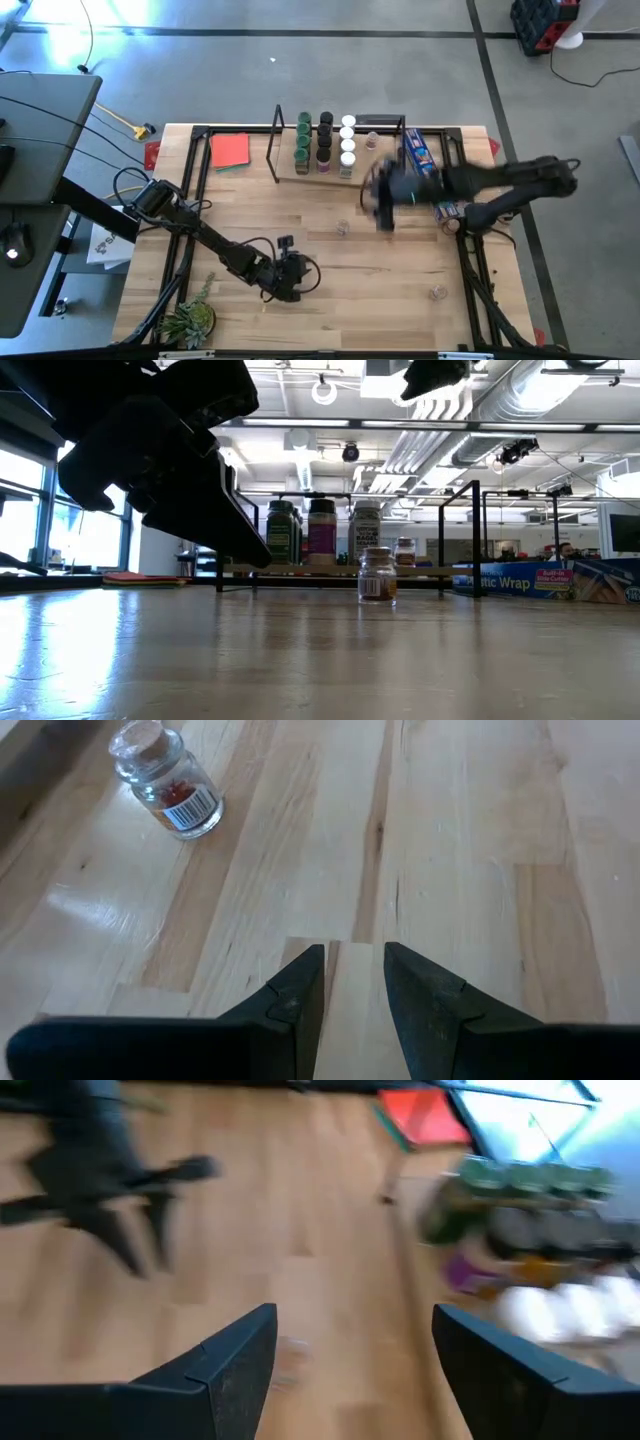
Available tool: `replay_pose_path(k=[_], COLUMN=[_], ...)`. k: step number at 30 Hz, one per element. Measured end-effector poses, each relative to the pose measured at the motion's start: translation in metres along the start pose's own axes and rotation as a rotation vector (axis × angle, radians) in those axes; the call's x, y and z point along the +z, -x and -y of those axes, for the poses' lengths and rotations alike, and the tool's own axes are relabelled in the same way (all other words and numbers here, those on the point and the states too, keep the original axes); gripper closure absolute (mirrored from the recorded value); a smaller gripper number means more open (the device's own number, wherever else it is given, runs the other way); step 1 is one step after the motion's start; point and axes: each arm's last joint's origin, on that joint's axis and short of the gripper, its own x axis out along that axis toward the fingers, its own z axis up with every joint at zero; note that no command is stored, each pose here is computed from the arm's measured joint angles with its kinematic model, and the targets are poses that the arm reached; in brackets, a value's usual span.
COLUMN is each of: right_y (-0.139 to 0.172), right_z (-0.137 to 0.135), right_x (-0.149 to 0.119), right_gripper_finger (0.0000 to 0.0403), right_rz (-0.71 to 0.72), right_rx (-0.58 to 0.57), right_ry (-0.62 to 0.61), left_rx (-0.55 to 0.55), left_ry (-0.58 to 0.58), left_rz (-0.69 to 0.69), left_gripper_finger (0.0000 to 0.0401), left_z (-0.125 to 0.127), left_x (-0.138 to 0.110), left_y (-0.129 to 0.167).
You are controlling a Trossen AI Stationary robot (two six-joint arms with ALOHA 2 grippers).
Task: Shelf spices
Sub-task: Put the top brown seasoning bottle on the shelf aligned with the other brown seasoning bottle
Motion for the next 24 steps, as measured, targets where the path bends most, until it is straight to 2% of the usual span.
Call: replay_pose_path(k=[4, 10, 16, 19, 24], right_y=[-0.014, -0.045, -0.077, -0.088, -0.091], right_z=[-0.059, -0.112, -0.142, -0.15, -0.153], right_x=[-0.028, -0.058, -0.067, -0.064, -0.054], right_gripper_finger=[0.0142, 0.0142, 0.0142, 0.0142, 0.0142], right_rz=[0.106, 0.149, 0.111, 0.116, 0.083], right_rx=[0.051, 0.189, 0.386, 0.4, 0.349], right_ry=[-0.007, -0.056, -0.024, -0.015, 0.066], left_rx=[-0.001, 0.006, 0.008, 0.009, 0.012], left_ry=[-0.025, -0.016, -0.015, -0.014, -0.011], left_rz=[0.003, 0.021, 0.022, 0.023, 0.022], left_gripper_finger=[0.0298, 0.0298, 0.0298, 0.0298, 0.0298], left_z=[0.001, 0.0, -0.001, -0.001, -0.002], left_x=[0.0, 0.004, 0.004, 0.004, 0.004], left_y=[0.001, 0.004, 0.004, 0.004, 0.003])
